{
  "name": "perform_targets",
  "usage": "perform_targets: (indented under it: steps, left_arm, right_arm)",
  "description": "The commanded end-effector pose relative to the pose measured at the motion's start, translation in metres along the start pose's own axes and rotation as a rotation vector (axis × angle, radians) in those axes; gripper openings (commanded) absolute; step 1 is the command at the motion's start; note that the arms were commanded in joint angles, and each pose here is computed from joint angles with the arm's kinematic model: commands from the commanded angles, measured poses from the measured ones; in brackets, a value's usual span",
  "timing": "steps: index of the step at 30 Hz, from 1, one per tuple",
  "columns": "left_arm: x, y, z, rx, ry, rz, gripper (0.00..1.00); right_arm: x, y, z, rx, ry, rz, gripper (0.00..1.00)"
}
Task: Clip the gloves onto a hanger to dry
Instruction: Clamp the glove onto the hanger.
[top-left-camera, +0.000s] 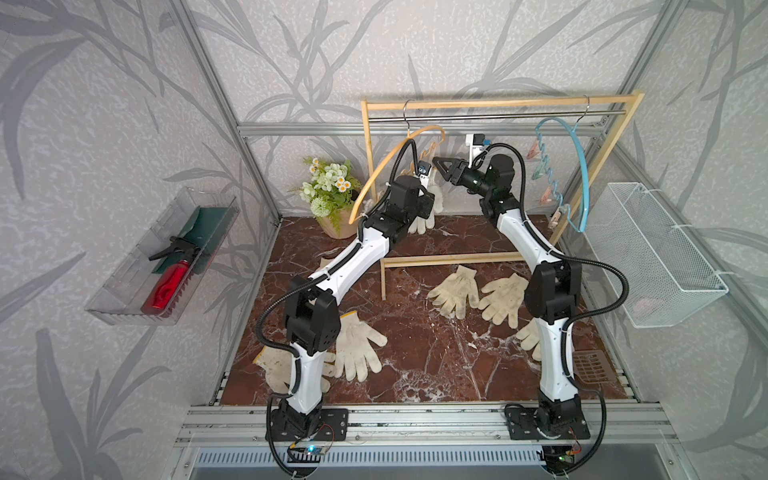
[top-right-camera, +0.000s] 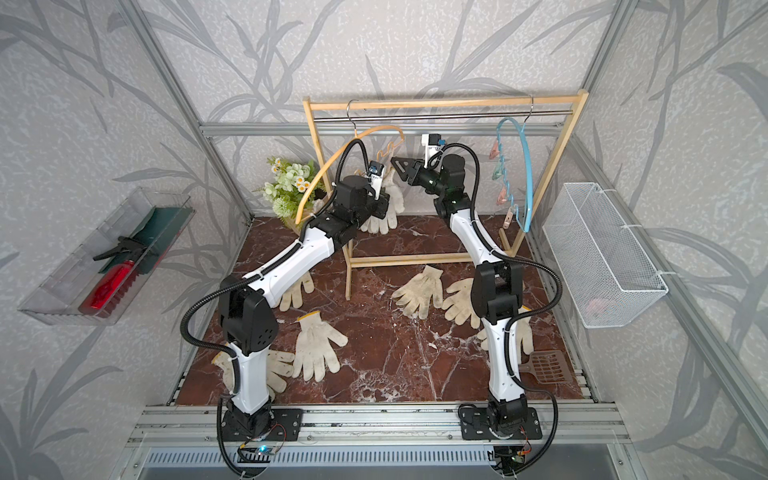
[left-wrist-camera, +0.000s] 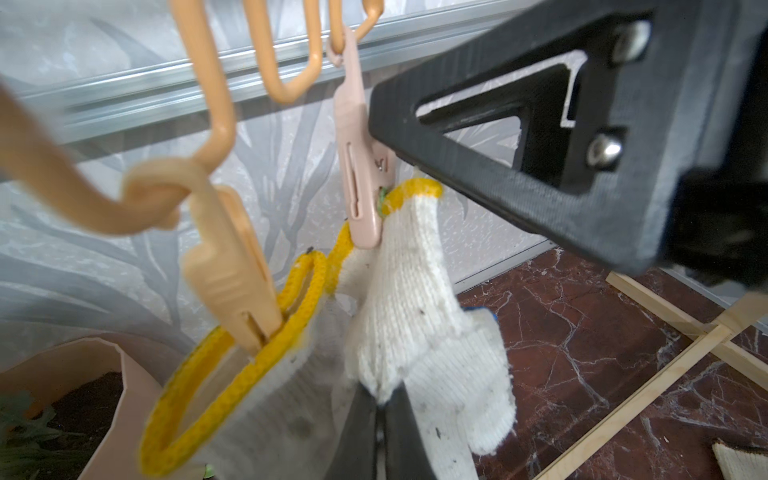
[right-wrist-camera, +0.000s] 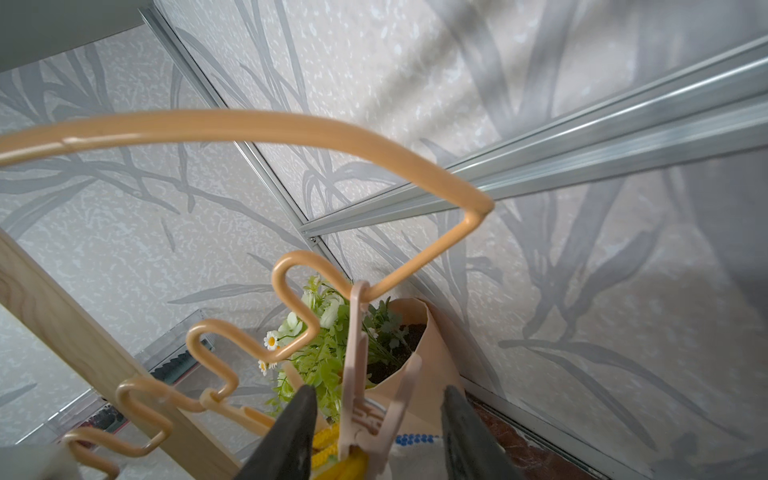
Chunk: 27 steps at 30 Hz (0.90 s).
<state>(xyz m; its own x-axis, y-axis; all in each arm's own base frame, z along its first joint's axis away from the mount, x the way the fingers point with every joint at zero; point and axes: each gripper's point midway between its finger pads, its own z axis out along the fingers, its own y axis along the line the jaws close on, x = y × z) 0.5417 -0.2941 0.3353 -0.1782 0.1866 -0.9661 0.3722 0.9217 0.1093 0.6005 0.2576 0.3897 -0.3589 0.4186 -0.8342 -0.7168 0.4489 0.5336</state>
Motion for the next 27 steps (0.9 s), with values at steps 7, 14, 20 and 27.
perform_targets:
  steps: [7, 14, 20, 27]
  left_arm:
    - [-0.002, -0.001, -0.014, 0.016, -0.012, -0.006, 0.47]
    - [-0.001, 0.009, -0.029, -0.023, 0.000, 0.000, 0.52]
    - [-0.005, 0.015, -0.041, -0.046, -0.001, 0.006, 0.52]
    - [-0.013, 0.016, -0.054, -0.032, -0.011, -0.020, 0.56]
  right_arm:
    - [-0.029, 0.034, -0.014, -0.029, -0.047, -0.074, 0.53]
    - [-0.020, 0.032, -0.019, -0.013, -0.037, -0.066, 0.53]
    - [-0.016, 0.031, -0.023, -0.002, -0.032, -0.092, 0.53]
    - [-0.011, 0.033, -0.027, -0.001, -0.031, -0.083, 0.53]
